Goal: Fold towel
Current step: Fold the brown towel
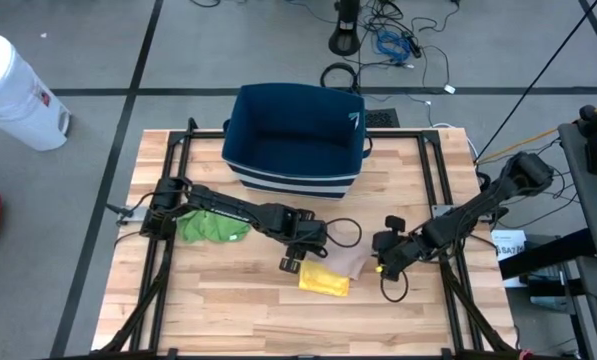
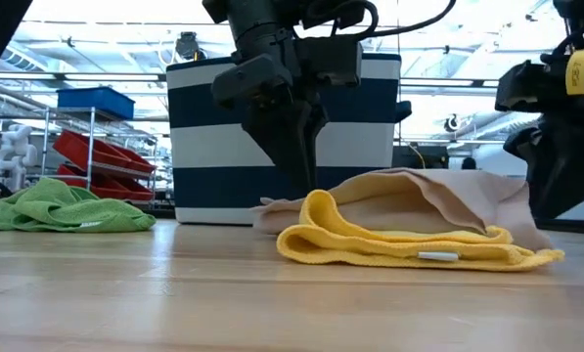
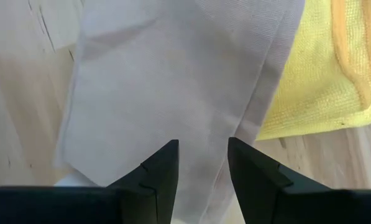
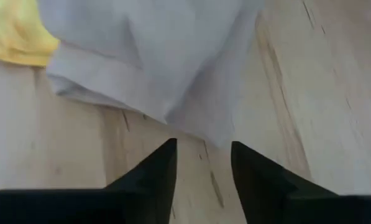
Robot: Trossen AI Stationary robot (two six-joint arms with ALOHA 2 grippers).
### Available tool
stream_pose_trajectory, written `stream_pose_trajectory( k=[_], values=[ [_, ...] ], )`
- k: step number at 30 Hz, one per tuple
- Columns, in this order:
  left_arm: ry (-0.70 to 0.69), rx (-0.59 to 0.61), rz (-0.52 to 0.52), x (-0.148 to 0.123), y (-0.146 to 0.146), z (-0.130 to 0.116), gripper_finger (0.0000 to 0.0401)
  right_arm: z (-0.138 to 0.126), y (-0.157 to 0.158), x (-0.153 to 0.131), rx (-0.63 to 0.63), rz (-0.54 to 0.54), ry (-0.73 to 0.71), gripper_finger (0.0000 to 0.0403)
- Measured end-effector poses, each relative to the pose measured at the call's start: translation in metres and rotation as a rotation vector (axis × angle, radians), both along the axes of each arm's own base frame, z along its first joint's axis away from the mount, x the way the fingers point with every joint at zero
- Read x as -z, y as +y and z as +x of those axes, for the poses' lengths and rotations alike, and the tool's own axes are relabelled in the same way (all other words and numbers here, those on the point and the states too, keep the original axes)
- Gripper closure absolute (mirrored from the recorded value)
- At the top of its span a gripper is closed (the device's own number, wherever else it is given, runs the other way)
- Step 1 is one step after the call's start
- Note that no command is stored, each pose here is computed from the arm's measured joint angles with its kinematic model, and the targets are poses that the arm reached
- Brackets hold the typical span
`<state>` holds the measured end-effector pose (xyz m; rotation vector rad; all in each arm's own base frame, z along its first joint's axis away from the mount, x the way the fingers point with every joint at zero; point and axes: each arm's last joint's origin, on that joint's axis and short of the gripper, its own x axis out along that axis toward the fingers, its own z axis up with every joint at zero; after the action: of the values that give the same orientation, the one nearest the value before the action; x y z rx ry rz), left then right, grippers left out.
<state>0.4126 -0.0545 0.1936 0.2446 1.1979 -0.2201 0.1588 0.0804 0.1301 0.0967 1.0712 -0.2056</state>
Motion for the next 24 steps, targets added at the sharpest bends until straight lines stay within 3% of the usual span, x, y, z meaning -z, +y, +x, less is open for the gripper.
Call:
stream_pose_trajectory(
  k=[13, 18, 24],
  values=[
    [-0.056, 0.02, 0.033, -0.002, 0.0, 0.005, 0.0257, 0.003, 0.047, -0.023, -0.372, -0.037, -0.279, 0.027],
    [-0.103, 0.032, 0.035, -0.001, 0.003, 0.011, 0.0257, 0.012, 0.054, -0.016, -0.416, -0.118, -0.33, 0.0275],
    [-0.072, 0.016, 0.034, 0.02, 0.009, 0.018, 0.0257, 0.032, 0.058, 0.006, -0.482, -0.197, -0.33, 0.0284]
  ],
)
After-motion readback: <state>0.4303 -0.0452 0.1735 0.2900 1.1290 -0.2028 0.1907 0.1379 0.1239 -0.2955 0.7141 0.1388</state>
